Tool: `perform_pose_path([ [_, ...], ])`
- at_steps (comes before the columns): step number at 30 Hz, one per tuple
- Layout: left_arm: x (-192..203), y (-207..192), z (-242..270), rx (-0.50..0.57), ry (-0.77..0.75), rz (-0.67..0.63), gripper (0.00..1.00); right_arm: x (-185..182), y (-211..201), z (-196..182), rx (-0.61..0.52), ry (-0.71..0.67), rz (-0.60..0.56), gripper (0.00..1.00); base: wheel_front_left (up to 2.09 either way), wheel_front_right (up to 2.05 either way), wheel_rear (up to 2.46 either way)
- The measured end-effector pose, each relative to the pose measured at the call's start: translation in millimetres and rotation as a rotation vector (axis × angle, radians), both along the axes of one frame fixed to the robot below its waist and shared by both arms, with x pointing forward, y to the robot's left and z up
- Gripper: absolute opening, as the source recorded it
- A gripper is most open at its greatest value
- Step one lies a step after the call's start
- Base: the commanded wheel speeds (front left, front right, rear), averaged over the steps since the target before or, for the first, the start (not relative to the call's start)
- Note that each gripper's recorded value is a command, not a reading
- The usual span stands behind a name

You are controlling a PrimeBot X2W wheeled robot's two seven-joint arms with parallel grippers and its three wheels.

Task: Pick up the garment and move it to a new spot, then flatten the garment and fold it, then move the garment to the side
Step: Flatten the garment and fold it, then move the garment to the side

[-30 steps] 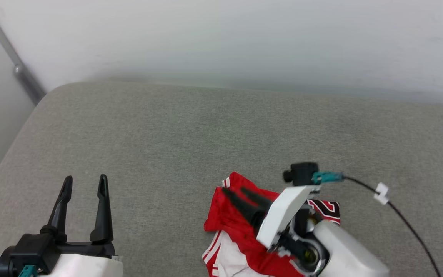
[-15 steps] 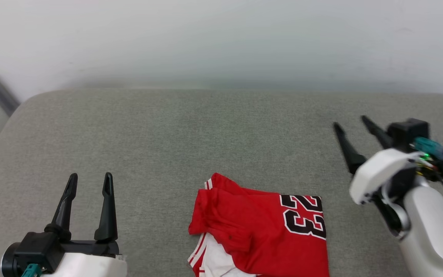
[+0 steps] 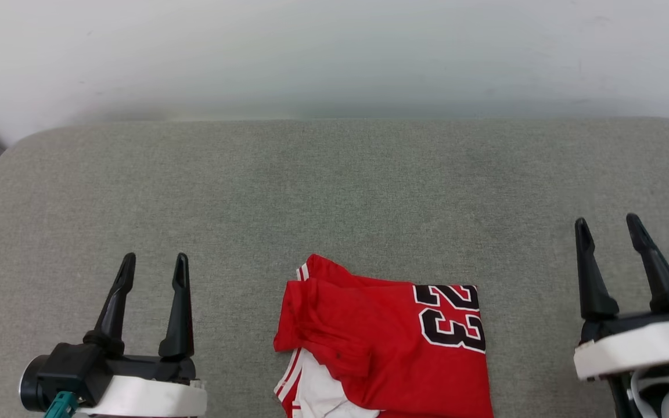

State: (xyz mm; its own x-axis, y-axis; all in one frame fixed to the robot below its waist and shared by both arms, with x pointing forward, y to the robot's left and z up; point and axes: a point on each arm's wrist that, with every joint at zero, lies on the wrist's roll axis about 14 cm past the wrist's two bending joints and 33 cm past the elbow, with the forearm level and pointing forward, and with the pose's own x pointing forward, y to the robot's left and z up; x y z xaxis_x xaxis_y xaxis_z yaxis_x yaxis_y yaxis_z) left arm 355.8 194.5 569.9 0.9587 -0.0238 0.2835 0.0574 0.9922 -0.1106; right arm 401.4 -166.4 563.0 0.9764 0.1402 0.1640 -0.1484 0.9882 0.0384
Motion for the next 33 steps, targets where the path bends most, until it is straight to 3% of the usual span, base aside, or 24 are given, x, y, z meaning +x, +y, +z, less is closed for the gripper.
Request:
perform_pose_path([
  [25, -5, -6, -11, -0.04, 0.033, -0.014, 1.0, -15, 9, -11, 0.067, 0.023, 0.0, 1.0, 0.0, 0.0, 0.0],
  [28, -5, -6, -12, -0.039, 0.037, -0.013, 1.0, -14, 16, -23, 0.058, 0.097, 0.024, 1.0, 0.0, 0.0, 0.0],
  [33, -3, -5, -16, -0.035, 0.049, -0.012, 1.0, -20, 46, -65, 0.006, 0.388, 0.14, 1.0, 0.0, 0.0, 0.0],
])
